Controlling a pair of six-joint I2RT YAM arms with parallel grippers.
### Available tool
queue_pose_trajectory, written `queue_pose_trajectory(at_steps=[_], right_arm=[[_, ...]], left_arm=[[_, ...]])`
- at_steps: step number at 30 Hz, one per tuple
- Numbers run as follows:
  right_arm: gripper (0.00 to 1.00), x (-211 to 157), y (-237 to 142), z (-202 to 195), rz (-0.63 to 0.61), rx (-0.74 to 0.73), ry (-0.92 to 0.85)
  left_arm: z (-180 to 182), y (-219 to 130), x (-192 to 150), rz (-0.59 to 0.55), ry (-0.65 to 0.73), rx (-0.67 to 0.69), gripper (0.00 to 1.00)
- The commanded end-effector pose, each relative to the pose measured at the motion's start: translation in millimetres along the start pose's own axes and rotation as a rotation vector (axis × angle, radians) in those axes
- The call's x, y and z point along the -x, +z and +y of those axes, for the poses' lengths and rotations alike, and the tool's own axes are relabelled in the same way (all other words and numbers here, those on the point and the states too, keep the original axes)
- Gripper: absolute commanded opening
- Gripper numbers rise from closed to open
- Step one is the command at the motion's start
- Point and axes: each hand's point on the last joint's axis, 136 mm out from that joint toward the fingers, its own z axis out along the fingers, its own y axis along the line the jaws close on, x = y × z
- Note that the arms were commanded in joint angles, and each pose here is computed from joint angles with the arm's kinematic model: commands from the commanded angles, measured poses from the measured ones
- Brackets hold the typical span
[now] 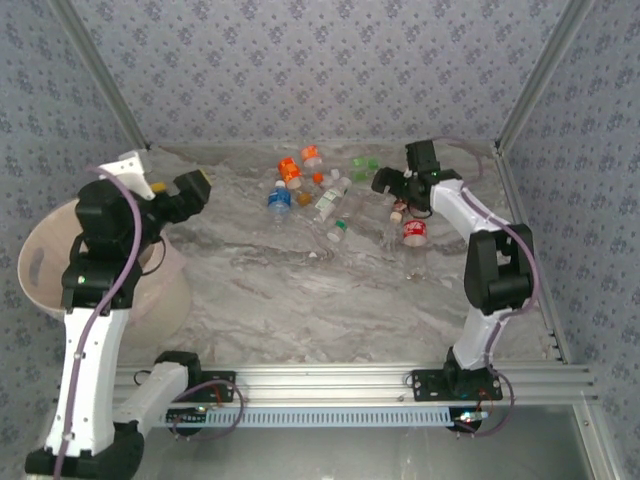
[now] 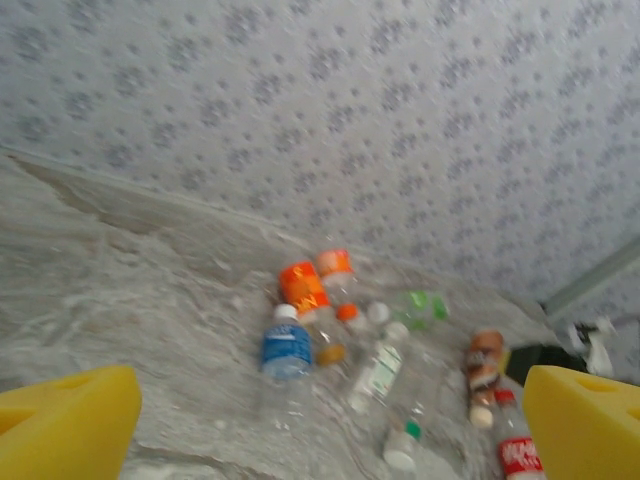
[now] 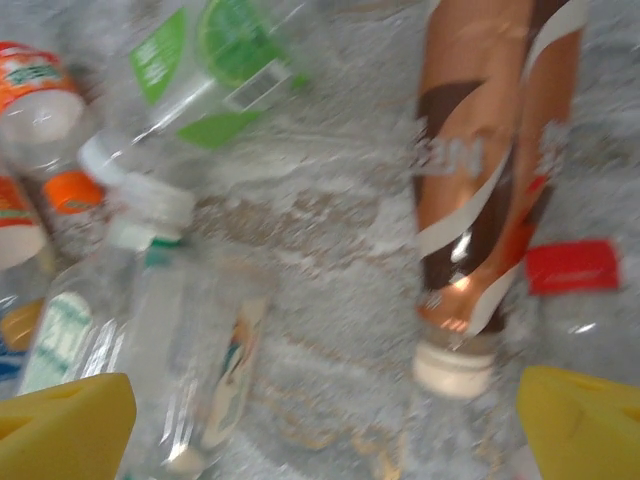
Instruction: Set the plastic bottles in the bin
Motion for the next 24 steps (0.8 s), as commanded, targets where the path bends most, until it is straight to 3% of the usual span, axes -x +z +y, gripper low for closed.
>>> queue_pose_trajectory(at_steps=[1,5,15,24], right_arm=[[1.0,9.7,12.2,-38.7,0.061,-0.144,-0.031],[1.0,29.0,31.8,-62.6,0.093,-0.201,-0.013],[0.97,52.9,74.0,-53.3,0.175,-0.11,-0.031],[0.86,62.0,101.4,-67.2,0.169,-0.193,0.015]], left_arm=[[-25.8,7.7,7.1,0.003,0.044,-0.081,0.98],[-45.2,23.7,-2.4,0.041,0.083,-0.143,0.98],[-60.3,49.2,-14.1,0.079,0.132,-0.197,0.98],[-61.5,66.4,-25.8,0.103,0.148,-0.203,0.98]])
